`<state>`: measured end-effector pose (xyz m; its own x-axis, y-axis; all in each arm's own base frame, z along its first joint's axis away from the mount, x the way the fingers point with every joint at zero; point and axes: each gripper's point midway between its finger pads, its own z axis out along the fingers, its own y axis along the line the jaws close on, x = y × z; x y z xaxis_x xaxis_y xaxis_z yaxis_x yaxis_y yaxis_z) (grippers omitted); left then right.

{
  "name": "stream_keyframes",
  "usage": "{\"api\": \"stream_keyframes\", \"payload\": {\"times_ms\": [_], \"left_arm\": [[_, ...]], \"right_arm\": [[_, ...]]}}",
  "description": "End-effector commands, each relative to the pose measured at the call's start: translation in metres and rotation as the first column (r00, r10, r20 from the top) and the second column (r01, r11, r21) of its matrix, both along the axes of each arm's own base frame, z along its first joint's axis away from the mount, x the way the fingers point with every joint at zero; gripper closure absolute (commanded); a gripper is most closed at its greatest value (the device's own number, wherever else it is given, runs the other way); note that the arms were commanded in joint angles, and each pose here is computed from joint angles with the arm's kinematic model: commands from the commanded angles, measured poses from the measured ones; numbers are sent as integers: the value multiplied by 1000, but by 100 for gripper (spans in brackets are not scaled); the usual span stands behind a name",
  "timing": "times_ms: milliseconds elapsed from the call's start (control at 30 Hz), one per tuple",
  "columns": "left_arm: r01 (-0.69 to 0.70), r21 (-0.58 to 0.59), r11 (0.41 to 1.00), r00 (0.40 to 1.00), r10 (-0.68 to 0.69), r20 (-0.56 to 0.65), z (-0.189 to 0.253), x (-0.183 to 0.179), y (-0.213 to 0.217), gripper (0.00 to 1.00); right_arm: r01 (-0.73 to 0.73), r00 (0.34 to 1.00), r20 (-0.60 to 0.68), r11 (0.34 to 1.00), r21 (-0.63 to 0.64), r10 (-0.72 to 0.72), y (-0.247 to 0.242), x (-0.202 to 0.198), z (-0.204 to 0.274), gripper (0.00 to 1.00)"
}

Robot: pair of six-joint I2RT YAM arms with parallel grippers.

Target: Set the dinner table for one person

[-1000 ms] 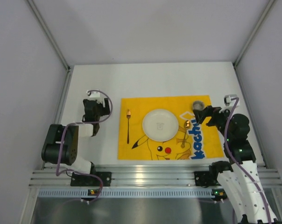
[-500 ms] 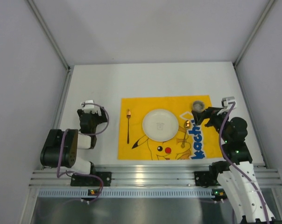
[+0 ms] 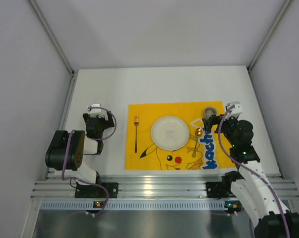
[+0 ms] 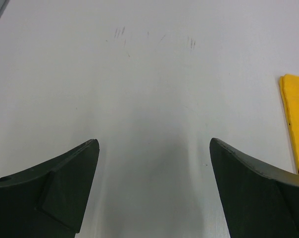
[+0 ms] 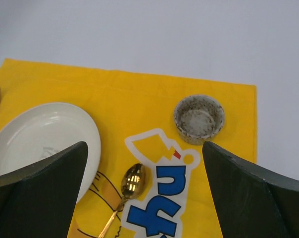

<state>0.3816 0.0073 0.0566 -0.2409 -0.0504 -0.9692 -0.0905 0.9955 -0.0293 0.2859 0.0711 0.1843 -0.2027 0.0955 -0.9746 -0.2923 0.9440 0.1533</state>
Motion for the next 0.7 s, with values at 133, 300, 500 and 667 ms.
{"api": "stream_keyframes", "payload": {"times_ms": [133, 300, 500, 667], "left_arm": [[8, 3, 1000, 995, -8, 99, 27, 10, -1, 2], [11, 3, 1000, 995, -11, 97, 26, 11, -1, 2], [9, 3, 1000, 995, -9, 96, 26, 11, -1, 2], [8, 3, 1000, 995, -8, 96, 26, 10, -1, 2]], "right_arm": [[92, 983, 172, 986, -137, -68, -25, 58, -29, 0], [44, 981, 192, 973, -228, 0, -28, 85, -54, 0], [162, 974, 184, 975, -151, -134, -57, 89, -67, 0], [127, 973, 213, 978, -164, -91, -51, 89, -62, 0]]}}
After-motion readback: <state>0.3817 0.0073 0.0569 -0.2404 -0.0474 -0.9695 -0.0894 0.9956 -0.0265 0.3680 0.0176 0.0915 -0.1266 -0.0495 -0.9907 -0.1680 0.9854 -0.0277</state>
